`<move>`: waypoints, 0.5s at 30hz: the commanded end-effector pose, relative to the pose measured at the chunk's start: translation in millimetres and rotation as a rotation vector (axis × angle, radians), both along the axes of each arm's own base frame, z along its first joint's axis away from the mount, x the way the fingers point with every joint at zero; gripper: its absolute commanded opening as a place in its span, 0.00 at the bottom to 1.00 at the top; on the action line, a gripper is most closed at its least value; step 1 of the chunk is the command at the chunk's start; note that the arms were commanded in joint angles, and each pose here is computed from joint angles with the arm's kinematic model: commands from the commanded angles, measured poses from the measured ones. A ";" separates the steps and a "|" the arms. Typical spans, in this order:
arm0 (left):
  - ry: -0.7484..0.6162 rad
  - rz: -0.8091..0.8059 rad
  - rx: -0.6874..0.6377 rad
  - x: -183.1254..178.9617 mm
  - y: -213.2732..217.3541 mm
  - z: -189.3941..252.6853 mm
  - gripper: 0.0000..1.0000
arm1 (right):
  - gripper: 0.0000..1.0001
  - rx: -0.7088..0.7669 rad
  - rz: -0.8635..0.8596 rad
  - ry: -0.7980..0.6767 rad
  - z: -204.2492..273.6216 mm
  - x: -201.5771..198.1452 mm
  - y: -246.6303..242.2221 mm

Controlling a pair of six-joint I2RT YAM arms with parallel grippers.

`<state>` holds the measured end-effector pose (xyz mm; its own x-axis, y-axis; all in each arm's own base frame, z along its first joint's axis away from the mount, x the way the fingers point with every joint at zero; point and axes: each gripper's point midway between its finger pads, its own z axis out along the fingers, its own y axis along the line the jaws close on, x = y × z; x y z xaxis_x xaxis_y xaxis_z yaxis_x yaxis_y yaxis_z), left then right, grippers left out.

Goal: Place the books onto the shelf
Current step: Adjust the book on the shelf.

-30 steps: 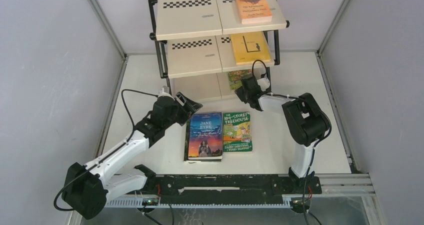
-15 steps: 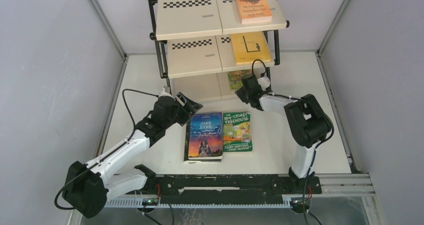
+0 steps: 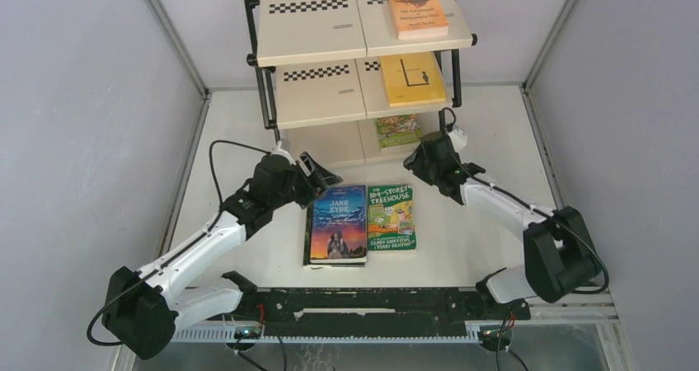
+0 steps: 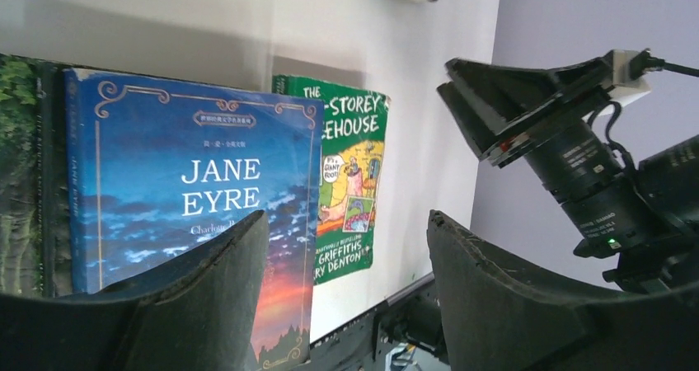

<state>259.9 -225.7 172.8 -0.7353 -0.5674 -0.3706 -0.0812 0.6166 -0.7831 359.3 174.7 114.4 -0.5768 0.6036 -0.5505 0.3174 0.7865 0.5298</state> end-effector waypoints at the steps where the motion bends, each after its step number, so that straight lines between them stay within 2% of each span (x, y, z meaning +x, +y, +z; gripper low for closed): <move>1: -0.030 -0.111 0.007 -13.2 -16.6 16.6 0.74 | 0.56 -0.122 0.097 0.078 -21.3 -45.5 -17.0; 8: 0.049 -0.165 0.069 -41.4 -22.8 -13.8 0.74 | 0.57 -0.169 0.211 0.155 -43.3 -93.3 -10.6; 15: 0.125 -0.184 0.127 -59.3 -22.8 -47.0 0.74 | 0.57 -0.174 0.269 0.222 -67.1 -115.7 1.3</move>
